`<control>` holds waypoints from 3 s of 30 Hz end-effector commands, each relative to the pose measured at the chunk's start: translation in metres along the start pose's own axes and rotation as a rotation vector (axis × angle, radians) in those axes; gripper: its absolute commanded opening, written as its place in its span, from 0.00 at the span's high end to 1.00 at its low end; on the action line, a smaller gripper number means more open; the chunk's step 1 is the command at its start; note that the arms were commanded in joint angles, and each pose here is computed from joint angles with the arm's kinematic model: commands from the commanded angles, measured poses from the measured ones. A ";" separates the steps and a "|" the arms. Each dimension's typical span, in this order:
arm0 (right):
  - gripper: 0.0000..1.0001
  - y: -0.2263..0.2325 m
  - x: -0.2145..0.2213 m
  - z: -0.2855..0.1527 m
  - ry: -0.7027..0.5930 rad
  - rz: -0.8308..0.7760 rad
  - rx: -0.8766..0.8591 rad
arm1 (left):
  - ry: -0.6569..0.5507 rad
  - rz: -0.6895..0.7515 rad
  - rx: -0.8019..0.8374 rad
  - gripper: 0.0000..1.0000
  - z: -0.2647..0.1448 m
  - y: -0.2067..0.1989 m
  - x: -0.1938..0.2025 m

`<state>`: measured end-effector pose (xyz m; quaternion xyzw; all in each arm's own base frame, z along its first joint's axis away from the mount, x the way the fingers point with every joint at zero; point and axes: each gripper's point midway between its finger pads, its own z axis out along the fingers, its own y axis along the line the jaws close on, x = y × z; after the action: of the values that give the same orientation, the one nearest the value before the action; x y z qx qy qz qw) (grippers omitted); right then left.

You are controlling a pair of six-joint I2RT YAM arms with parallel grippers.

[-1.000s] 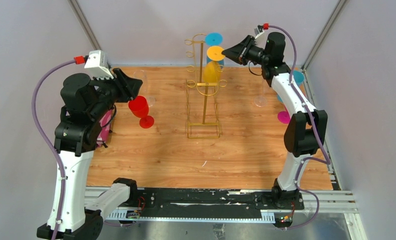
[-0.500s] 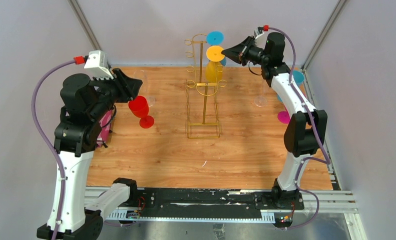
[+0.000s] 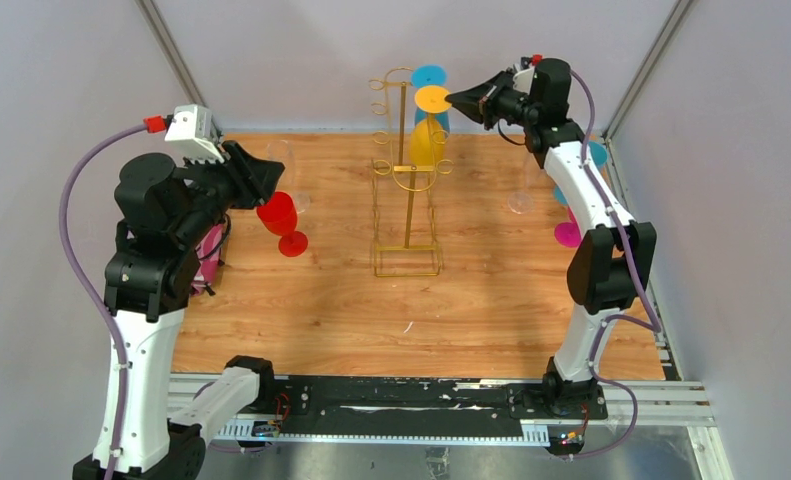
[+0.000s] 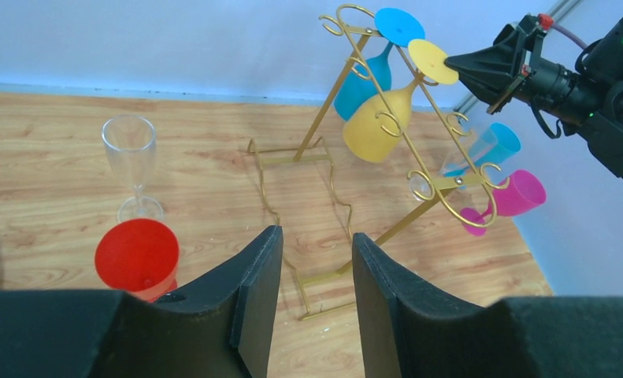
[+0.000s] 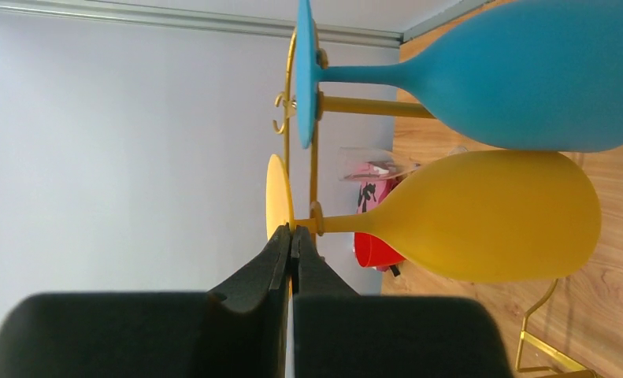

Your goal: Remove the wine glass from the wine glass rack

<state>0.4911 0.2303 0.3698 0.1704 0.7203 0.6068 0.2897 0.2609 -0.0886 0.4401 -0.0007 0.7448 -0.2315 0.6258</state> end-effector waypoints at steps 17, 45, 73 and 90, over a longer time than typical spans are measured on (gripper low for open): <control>1.00 0.014 -0.026 -0.038 -0.110 0.016 -0.017 | 0.015 -0.015 0.045 0.62 0.004 -0.007 0.005; 1.00 0.124 0.062 -0.225 -0.323 -0.559 -0.119 | -0.044 -0.197 0.578 0.49 0.055 -0.082 0.003; 1.00 0.288 0.217 -0.326 -0.071 -0.778 -0.855 | -0.181 -0.443 1.454 0.20 0.006 -0.174 -0.047; 1.00 0.276 0.227 -0.263 0.079 -0.705 -0.859 | -0.109 -0.525 1.599 0.23 -0.002 -0.223 -0.034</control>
<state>0.1301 0.2196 0.6060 -0.2198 0.4527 0.7348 0.4548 0.2147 -0.2787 0.5443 0.2433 0.3257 -0.8238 0.3952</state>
